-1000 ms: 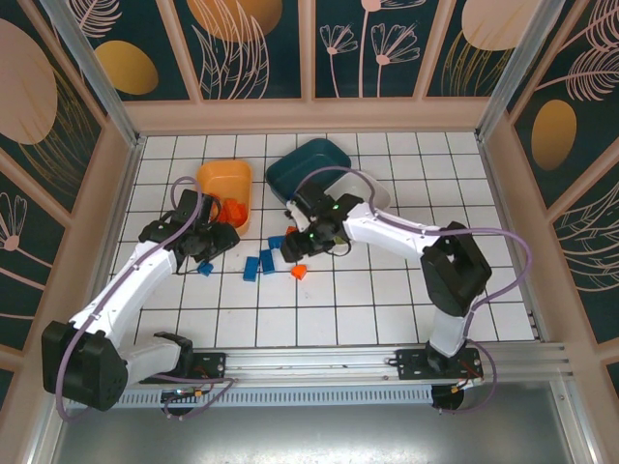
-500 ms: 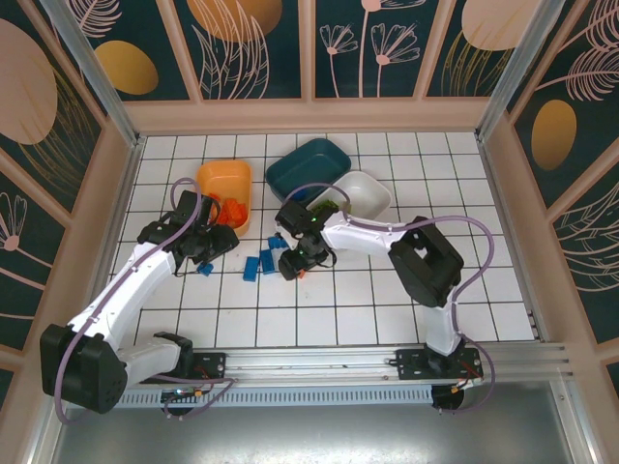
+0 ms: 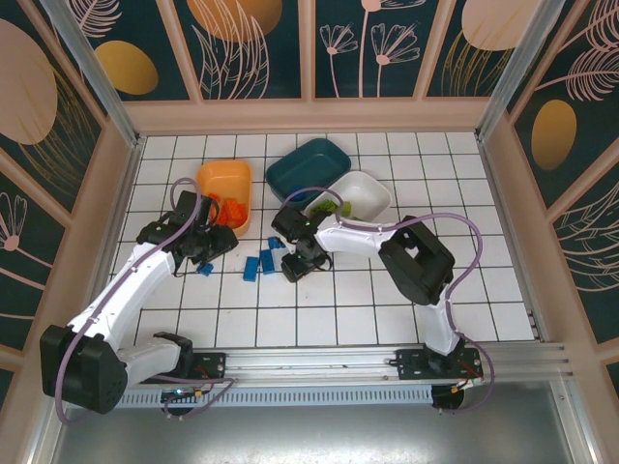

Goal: Sort the legos into containers by color

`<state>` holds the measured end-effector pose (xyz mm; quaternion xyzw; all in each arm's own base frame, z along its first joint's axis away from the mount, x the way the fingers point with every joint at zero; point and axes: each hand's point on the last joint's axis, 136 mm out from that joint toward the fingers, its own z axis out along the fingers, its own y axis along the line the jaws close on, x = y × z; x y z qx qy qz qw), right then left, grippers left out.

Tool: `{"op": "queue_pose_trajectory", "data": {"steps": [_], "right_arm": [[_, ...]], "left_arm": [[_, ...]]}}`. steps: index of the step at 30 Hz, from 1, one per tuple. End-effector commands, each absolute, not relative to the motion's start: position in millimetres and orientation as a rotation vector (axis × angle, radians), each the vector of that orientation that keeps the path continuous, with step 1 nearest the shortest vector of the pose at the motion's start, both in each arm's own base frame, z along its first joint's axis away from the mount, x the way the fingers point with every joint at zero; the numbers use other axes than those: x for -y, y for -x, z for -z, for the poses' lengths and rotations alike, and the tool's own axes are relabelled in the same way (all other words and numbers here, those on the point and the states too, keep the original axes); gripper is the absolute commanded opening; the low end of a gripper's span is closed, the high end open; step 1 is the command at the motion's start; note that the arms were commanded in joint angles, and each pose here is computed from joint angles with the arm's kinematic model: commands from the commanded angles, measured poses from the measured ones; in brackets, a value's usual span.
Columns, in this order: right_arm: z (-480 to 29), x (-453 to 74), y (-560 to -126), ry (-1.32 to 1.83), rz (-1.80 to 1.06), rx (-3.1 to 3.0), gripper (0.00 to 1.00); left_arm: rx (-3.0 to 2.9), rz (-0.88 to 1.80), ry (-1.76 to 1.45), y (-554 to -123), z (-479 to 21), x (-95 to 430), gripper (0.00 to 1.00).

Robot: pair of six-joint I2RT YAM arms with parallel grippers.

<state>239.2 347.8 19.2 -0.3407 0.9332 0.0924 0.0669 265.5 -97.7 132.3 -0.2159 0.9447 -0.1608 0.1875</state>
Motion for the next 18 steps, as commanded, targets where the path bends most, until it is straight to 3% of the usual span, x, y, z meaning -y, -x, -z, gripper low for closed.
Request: {"op": "queue_pose_trajectory", "data": {"steps": [1, 4, 8, 18], "right_arm": [[-13.4, -353.8, -250.5, 0.999, -0.231, -2.797, 0.42], [-24.5, -358.0, -253.2, 0.974, -0.261, -2.776, 0.33], [-60.1, -367.2, -261.7, 0.875, -0.414, -2.741, 0.31], [-168.5, -431.5, -326.7, 0.476, -1.259, -2.525, 0.3]], "left_arm": [[-2.687, 0.403, 0.603, -258.8, -126.7, 89.6, 0.48], [-2.668, 0.388, 0.619, -264.3, -130.9, 85.3, 0.49], [-2.601, 0.383, 0.644, -277.1, -151.8, 80.0, 0.49], [-2.396, 0.462, 0.711, -280.1, -199.3, 72.0, 0.49]]}}
